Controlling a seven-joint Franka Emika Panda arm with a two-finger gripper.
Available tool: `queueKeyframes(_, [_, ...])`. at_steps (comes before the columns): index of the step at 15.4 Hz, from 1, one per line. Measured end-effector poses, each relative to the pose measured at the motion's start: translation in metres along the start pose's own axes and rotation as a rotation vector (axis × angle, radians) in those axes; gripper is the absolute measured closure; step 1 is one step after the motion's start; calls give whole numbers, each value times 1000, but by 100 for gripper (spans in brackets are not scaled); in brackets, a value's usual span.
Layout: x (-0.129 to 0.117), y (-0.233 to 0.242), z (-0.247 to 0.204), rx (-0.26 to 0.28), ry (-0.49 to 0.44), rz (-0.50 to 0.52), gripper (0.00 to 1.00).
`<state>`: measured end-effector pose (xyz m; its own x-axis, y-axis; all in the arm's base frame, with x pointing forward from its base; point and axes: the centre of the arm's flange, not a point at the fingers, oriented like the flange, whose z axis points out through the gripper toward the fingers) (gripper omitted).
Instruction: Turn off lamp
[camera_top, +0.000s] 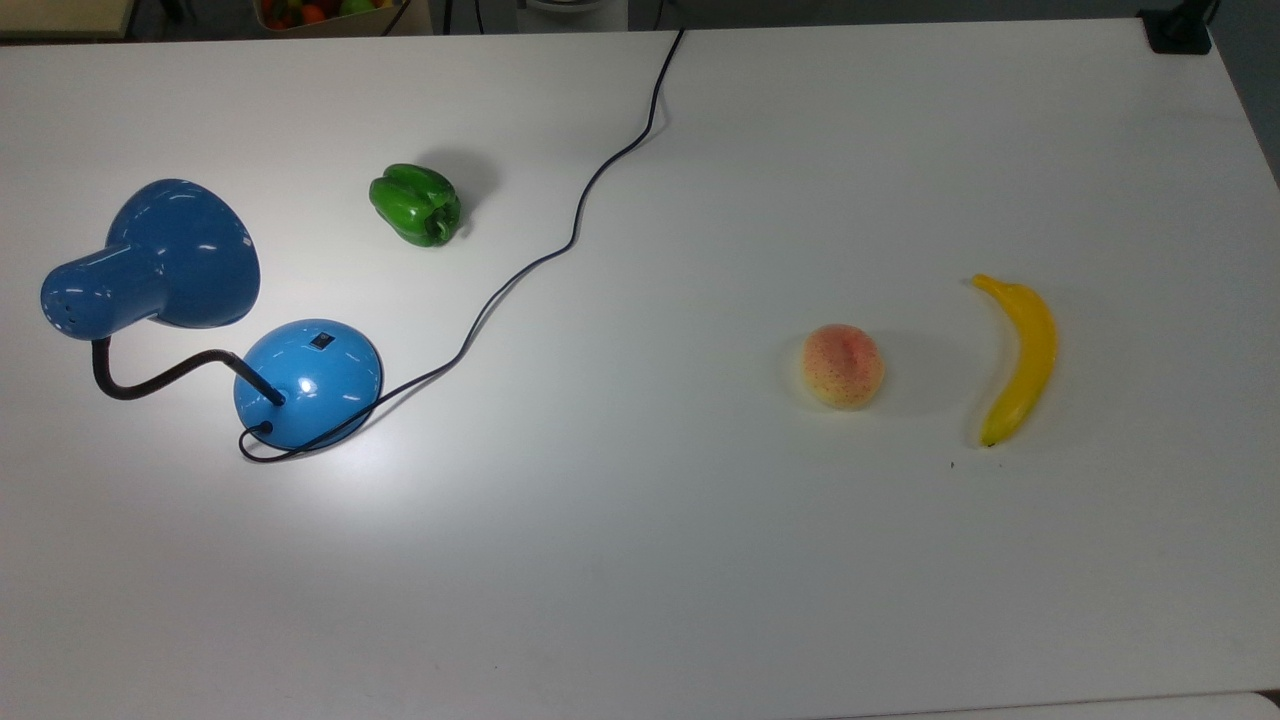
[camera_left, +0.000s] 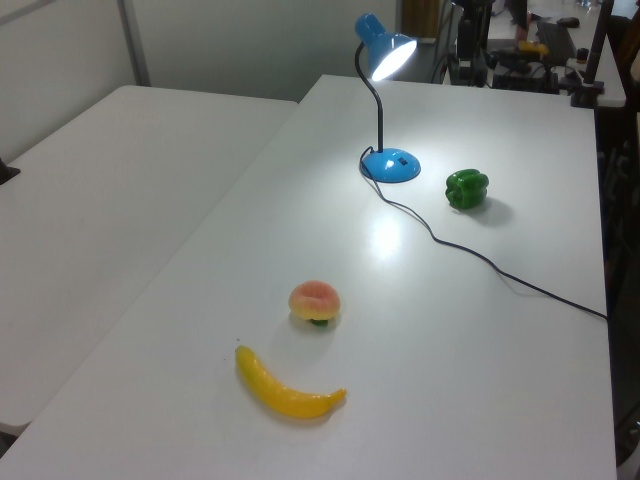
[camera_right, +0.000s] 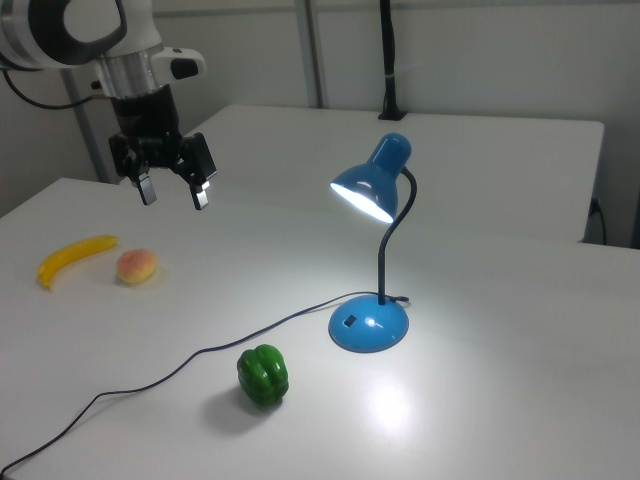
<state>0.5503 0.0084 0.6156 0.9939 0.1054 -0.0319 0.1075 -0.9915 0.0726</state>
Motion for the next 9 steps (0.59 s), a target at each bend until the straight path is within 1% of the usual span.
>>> queueKeyframes(9, [1, 1, 3, 0, -5, 1, 0])
